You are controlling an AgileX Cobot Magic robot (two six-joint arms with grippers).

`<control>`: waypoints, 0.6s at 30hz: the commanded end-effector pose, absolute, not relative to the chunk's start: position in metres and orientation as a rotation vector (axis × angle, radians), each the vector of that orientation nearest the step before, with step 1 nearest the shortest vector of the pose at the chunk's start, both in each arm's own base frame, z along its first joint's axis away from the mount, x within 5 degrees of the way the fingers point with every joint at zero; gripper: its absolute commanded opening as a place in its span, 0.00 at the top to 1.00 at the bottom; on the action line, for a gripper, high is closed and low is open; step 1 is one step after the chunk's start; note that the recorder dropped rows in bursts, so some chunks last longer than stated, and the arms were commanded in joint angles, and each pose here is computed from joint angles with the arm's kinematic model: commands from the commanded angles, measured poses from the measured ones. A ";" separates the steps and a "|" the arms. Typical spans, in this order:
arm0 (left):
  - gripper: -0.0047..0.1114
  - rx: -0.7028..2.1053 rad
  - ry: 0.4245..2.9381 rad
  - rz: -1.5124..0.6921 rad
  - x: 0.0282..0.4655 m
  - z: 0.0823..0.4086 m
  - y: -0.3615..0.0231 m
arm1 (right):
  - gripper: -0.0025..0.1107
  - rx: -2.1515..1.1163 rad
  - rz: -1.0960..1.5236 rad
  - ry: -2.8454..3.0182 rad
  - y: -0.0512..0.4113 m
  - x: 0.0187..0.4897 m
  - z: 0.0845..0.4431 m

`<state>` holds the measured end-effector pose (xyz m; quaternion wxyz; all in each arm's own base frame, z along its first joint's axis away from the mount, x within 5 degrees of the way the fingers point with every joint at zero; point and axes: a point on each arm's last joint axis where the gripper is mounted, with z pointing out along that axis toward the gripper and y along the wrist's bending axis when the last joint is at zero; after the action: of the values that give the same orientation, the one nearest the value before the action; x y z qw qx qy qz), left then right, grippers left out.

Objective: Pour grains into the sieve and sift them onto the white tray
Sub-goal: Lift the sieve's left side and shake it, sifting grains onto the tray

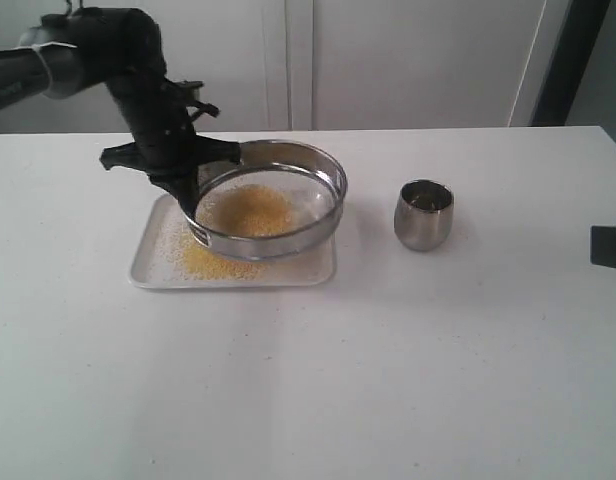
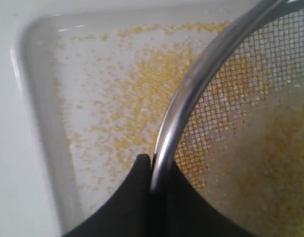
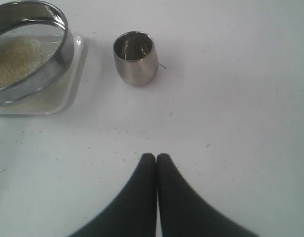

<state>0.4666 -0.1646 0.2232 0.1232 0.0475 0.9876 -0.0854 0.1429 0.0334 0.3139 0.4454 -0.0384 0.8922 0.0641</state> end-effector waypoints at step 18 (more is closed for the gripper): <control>0.96 0.050 2.833 -0.191 0.465 0.248 -0.152 | 0.98 -0.101 0.144 2.197 0.032 0.142 0.314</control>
<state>0.4669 -0.1625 0.2385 0.1494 0.0488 0.9839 -0.0855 0.1429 0.0334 0.3139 0.4454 -0.0384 0.8922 0.0641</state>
